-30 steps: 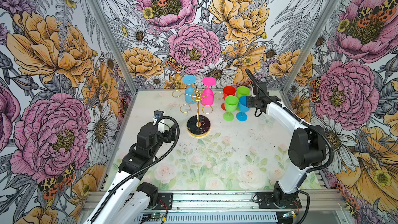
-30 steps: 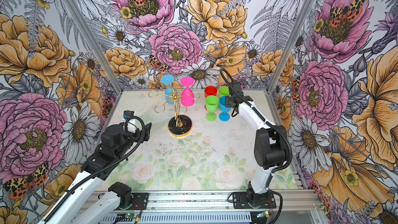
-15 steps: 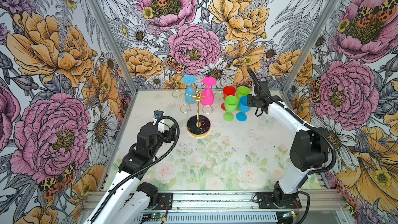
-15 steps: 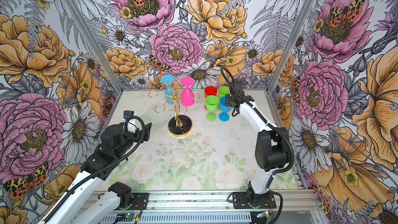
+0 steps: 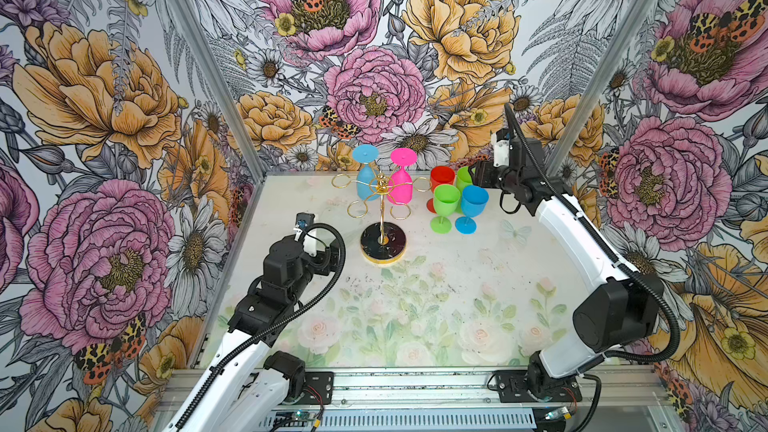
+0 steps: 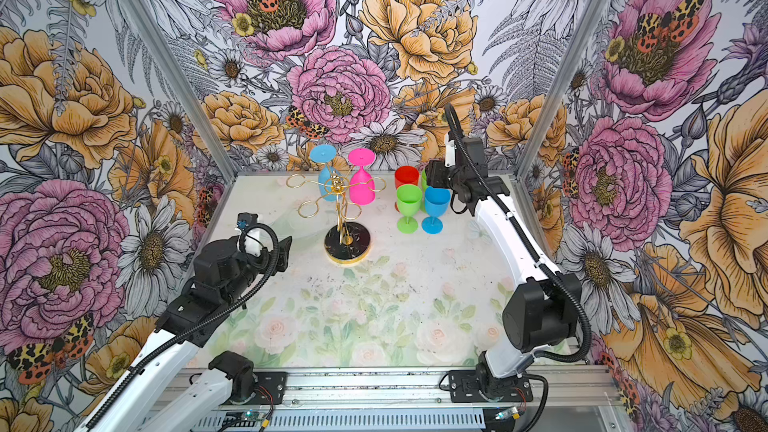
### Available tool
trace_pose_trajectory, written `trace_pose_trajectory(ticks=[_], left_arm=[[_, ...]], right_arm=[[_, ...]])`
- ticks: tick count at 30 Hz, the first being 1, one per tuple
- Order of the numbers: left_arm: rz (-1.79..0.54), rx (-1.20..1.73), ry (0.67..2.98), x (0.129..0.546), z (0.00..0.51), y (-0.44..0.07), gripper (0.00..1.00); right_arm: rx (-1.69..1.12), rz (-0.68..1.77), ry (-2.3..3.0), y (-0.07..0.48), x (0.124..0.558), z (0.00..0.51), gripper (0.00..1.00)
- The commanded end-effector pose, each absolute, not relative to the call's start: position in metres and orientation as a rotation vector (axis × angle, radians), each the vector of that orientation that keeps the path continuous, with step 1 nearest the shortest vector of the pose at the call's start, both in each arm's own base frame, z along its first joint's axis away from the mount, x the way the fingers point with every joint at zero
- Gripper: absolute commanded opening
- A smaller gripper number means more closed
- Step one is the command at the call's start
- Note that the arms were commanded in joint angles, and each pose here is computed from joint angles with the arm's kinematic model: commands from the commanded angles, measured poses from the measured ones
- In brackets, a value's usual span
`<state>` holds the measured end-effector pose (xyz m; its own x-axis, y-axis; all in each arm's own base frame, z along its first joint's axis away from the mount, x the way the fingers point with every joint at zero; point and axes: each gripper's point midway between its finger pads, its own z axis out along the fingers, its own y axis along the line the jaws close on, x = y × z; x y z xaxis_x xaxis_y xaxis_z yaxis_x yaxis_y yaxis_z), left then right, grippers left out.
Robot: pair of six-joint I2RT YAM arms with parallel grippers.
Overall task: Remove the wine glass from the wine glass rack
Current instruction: 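Open the right gripper to release the standing blue glass, then move the right gripper up to the pink glass hanging on the rack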
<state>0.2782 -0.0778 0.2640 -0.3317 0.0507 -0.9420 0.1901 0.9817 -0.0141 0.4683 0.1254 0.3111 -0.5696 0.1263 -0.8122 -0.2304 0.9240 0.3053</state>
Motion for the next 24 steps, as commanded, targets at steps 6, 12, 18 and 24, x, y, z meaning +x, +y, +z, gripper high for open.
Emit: trace_pose_trajectory(ticks=[6,12,18,24], left_arm=[[-0.227,0.164,1.869,0.280,0.278,-0.084,0.89],[-0.260,0.139,1.851,0.280,0.281,-0.083,0.89],[-0.264,0.133,1.845,0.280,0.282,-0.082,0.89],[-0.257,0.123,1.829,0.278,0.285,-0.079,0.89]], right_arm=[[-0.178,0.872,2.077,0.192,0.463,0.349,0.66],[-0.214,1.002,2.079,0.227,0.471,0.352,0.65],[-0.213,1.088,2.084,0.249,0.482,0.351,0.65],[-0.201,1.141,2.080,0.264,0.493,0.349,0.63]])
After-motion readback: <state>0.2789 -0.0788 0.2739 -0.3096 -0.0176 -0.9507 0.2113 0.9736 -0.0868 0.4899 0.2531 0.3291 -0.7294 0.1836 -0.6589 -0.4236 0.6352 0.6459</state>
